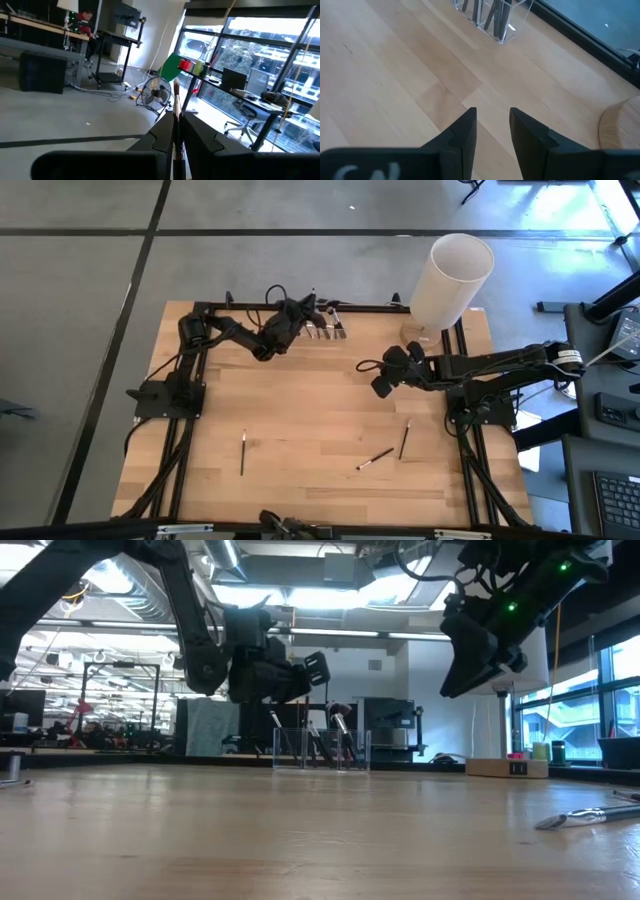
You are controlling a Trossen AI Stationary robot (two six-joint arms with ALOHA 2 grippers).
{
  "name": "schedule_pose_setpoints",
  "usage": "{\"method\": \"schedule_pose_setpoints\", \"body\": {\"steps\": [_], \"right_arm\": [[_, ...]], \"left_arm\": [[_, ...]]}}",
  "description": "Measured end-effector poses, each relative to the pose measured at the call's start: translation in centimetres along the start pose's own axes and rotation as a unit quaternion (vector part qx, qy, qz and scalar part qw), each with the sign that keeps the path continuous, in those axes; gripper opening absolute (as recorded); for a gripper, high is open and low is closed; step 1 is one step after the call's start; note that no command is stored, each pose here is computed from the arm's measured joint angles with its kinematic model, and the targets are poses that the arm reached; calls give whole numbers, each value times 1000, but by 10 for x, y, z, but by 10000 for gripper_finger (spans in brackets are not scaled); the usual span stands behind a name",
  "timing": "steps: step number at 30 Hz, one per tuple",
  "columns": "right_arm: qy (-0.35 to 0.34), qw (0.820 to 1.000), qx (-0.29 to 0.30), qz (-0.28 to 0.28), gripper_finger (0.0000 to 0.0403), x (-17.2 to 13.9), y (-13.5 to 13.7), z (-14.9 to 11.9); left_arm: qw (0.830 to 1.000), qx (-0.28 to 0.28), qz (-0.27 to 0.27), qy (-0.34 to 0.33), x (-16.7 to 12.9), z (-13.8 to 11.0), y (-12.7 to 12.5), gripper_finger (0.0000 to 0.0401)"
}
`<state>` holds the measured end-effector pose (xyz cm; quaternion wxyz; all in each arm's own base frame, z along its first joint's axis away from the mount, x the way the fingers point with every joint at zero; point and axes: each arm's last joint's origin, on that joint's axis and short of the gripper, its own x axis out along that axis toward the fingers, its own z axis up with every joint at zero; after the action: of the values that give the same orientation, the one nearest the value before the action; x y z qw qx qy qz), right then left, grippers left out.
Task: Put items in baskets/containers
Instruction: Put the black eyeshadow brush into the transparent organizer
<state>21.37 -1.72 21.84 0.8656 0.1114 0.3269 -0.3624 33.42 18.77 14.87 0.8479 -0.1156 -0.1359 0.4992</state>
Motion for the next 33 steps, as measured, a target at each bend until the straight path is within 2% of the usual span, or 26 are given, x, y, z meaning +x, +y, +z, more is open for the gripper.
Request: {"method": "schedule_pose_setpoints", "body": {"steps": [18,27,33], "right_arm": [[-5,1000,1,3,117,0,1,1],[-9,1000,1,5,117,0,1,2],[-9,1000,0,6,117,0,1,2]], "left_arm": [[1000,-3,0,2,-2,-1,-4,34],[1000,-2,12,-2,2,1,2,59],[1000,-2,-3,1,5,2,5,65]]}}
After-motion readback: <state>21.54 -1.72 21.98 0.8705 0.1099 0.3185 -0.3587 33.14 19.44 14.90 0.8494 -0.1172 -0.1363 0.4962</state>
